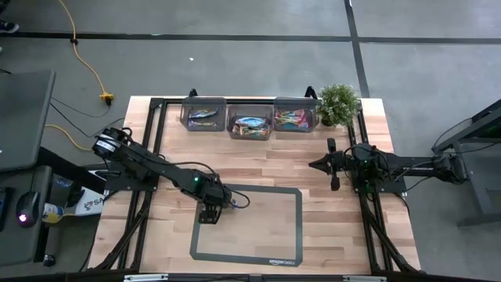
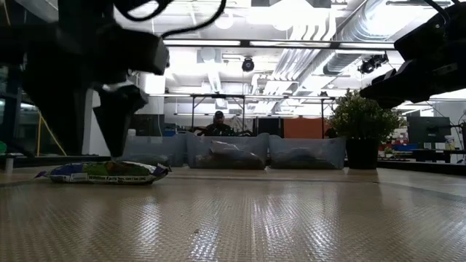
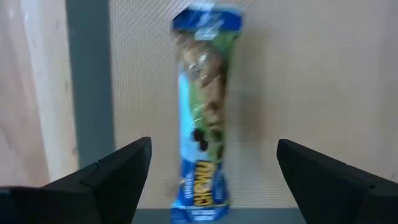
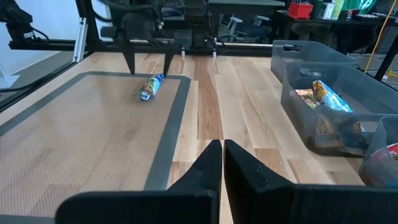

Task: Pick and place Granola Bars by type
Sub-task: Put the blue granola bar into the left black bin

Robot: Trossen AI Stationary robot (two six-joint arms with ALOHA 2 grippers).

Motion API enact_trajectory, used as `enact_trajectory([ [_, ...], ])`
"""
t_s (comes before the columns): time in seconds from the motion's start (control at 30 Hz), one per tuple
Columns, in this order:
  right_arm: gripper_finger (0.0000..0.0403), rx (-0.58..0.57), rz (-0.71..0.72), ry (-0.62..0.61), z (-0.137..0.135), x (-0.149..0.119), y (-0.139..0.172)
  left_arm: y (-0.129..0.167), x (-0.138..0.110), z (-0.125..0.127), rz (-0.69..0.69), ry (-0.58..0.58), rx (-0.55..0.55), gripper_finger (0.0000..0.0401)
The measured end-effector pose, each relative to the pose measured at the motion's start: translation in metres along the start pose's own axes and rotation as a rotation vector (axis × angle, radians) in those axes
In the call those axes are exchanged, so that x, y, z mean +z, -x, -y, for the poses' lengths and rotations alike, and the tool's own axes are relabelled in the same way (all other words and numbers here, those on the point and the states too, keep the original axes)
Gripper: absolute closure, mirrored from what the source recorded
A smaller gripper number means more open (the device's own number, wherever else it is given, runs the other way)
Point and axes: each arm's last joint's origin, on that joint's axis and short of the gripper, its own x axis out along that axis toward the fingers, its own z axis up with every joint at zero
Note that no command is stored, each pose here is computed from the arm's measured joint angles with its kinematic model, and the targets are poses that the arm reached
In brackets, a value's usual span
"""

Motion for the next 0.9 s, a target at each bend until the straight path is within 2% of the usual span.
enact_trajectory([
  [0.13,0.0402,0.0,-0.001,0.0,0.0,0.0,0.0,-0.01,0.0,-0.001,-0.018,-0.001,0.049,0.0057],
  [0.4,0.0402,0.0,0.0,0.0,0.0,0.0,0.0,-0.028,0.003,-0.001,-0.025,0.005,0.081,0.0057],
  [0.73,0.0402,0.0,-0.001,0.0,0.0,0.0,0.0,-0.032,0.005,0.001,-0.026,0.007,0.046,0.0057],
  [0.9,0.0402,0.0,-0.001,0.0,0.0,0.0,0.0,-0.032,0.005,0.002,-0.027,0.008,0.022,0.0076],
])
